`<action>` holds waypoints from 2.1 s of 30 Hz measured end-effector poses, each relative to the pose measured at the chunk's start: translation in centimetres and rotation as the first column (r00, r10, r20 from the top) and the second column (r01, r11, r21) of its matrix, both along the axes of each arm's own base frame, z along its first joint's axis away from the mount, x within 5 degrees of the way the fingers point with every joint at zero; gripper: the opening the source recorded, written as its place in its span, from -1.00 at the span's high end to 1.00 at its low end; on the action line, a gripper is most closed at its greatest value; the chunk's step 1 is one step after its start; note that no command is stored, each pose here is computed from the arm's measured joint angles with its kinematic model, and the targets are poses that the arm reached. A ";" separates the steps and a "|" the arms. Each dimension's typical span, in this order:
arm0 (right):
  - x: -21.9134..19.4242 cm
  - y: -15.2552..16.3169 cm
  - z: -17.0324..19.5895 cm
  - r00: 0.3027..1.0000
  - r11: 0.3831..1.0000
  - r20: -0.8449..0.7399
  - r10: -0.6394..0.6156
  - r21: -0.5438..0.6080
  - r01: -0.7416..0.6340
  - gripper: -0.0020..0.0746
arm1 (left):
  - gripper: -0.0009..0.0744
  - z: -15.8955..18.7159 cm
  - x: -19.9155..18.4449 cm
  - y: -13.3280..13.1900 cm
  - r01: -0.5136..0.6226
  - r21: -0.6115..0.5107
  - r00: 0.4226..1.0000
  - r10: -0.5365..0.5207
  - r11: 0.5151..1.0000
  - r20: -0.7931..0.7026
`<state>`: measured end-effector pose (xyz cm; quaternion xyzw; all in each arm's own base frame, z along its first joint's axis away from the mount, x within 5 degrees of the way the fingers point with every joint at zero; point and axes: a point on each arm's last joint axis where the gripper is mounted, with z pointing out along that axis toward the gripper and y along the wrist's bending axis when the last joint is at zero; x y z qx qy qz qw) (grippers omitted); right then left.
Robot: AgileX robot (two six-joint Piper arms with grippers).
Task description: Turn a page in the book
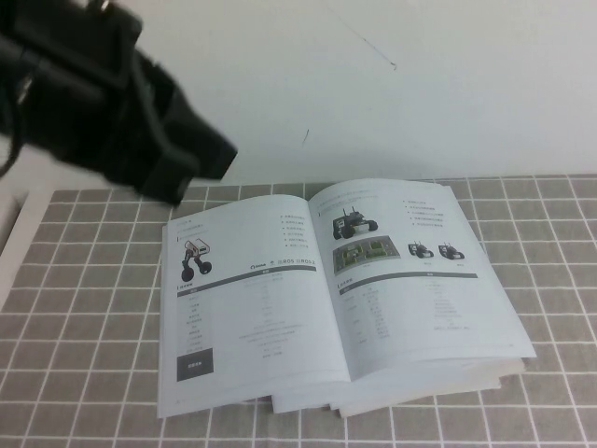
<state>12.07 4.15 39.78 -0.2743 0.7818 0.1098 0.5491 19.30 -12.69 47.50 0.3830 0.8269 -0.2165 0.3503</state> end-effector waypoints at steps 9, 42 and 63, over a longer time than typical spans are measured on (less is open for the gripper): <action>-0.3 -0.7 -4.0 0.994 0.993 0.022 -0.111 0.044 0.110 0.95 | 0.99 -7.2 -9.4 3.6 -0.040 -0.187 0.998 0.047 0.982 0.035; 0.6 -1.3 -5.0 0.977 0.973 0.056 -0.206 0.114 0.198 0.95 | 0.99 -18.2 -9.7 6.0 -0.228 -0.289 0.915 0.306 0.930 0.263; 0.6 -1.2 -4.9 0.977 0.973 0.056 -0.205 0.116 0.198 0.95 | 0.99 -24.9 -12.0 10.4 -0.477 -0.444 0.680 0.639 0.758 0.361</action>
